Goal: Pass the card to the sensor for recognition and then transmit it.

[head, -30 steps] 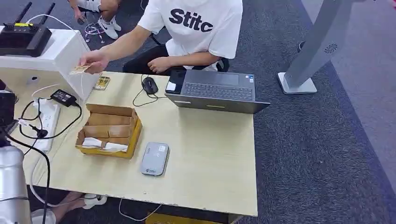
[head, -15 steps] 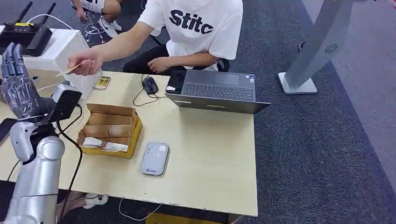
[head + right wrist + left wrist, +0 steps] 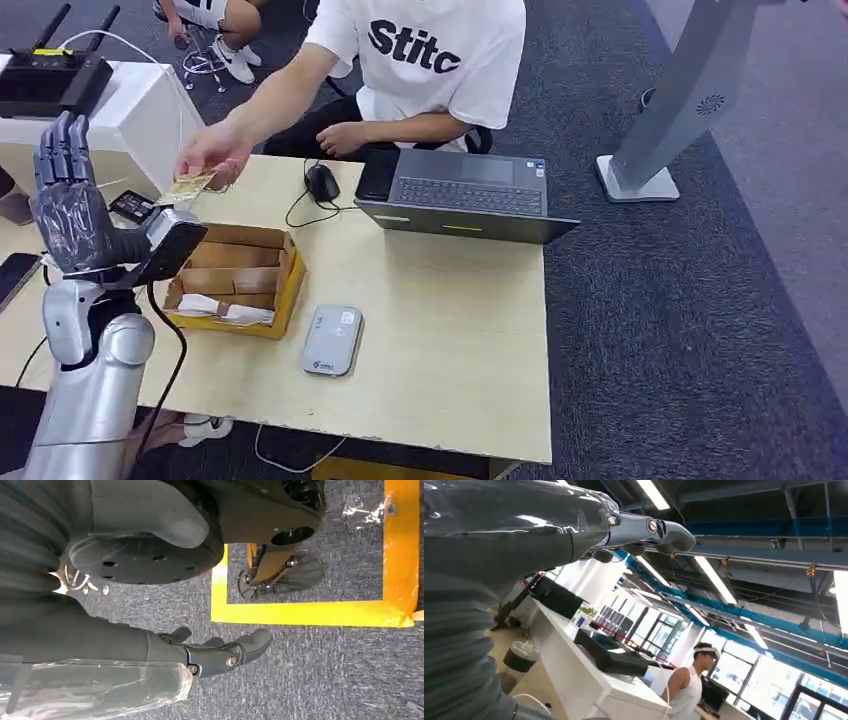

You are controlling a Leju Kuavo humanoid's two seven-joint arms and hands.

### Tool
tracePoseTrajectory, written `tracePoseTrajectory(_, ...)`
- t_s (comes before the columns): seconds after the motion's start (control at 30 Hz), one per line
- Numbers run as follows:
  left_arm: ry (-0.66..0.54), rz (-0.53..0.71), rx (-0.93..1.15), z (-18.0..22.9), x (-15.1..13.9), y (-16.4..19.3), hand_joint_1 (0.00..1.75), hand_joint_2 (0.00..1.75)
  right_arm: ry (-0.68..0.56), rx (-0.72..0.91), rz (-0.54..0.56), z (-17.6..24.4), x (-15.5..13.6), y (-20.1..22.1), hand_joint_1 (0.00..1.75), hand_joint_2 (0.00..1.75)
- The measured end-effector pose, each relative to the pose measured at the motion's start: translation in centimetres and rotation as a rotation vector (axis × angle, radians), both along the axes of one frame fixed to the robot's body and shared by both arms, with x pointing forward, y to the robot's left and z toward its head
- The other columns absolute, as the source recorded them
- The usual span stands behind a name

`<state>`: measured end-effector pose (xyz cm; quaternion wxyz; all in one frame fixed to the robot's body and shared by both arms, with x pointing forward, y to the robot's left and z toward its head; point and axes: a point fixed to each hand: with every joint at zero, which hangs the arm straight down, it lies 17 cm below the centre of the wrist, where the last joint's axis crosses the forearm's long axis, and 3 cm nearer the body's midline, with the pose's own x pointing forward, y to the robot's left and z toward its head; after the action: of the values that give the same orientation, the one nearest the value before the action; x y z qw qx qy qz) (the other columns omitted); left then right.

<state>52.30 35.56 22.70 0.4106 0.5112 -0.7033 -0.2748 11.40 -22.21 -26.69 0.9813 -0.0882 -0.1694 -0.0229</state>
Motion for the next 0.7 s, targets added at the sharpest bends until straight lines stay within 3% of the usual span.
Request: tracePoseTrajectory(0.7,0.079,0.000,0.009,-3.7,-1.9,0.9,1.75,1.75,0.025,0.015,0.024,-0.1,-0.5,0.6,0.00,1.75)
